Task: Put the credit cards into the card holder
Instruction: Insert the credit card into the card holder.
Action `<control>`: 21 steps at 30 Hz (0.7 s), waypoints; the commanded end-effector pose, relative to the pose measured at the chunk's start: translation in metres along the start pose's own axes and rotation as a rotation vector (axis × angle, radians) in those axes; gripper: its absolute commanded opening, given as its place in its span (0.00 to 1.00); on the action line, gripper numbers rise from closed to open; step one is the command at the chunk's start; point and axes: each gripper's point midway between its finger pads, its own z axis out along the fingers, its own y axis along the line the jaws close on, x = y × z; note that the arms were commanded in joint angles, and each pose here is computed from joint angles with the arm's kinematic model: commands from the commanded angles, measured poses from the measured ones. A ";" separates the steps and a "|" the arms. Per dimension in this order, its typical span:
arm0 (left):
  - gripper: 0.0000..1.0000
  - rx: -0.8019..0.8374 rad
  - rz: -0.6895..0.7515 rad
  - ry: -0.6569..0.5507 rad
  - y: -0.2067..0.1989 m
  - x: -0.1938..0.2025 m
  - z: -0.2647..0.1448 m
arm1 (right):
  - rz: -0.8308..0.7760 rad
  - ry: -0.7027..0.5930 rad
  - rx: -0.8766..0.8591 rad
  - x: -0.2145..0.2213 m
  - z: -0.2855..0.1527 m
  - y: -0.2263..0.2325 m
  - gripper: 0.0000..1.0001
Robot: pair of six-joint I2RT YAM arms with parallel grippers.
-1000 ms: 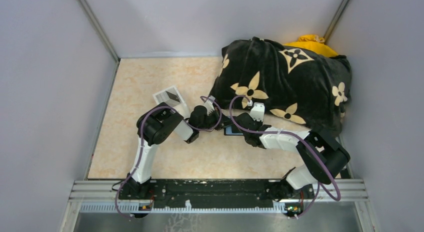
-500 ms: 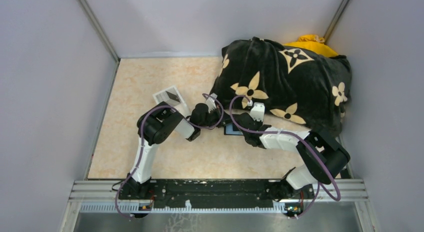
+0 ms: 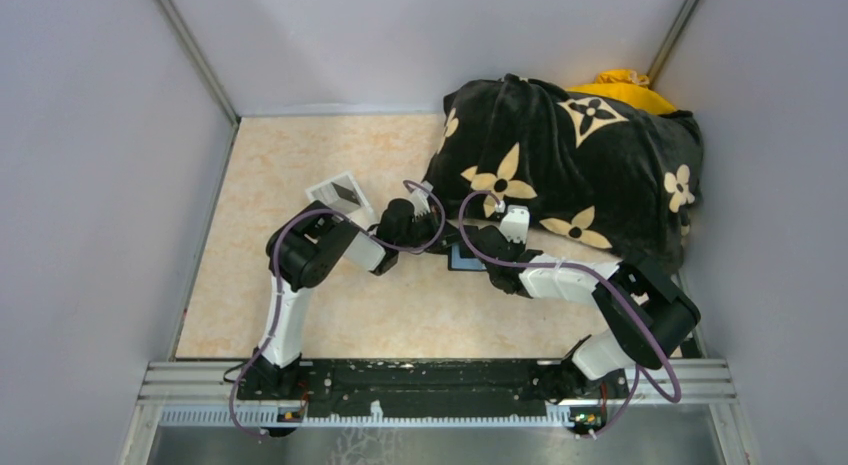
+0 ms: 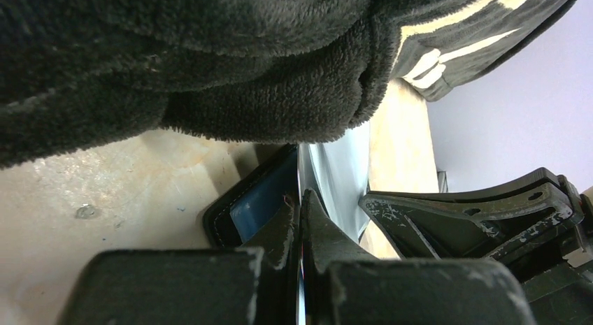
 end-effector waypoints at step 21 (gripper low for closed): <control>0.00 -0.005 -0.042 0.171 0.007 0.046 0.009 | -0.020 0.114 -0.037 0.029 0.005 0.004 0.00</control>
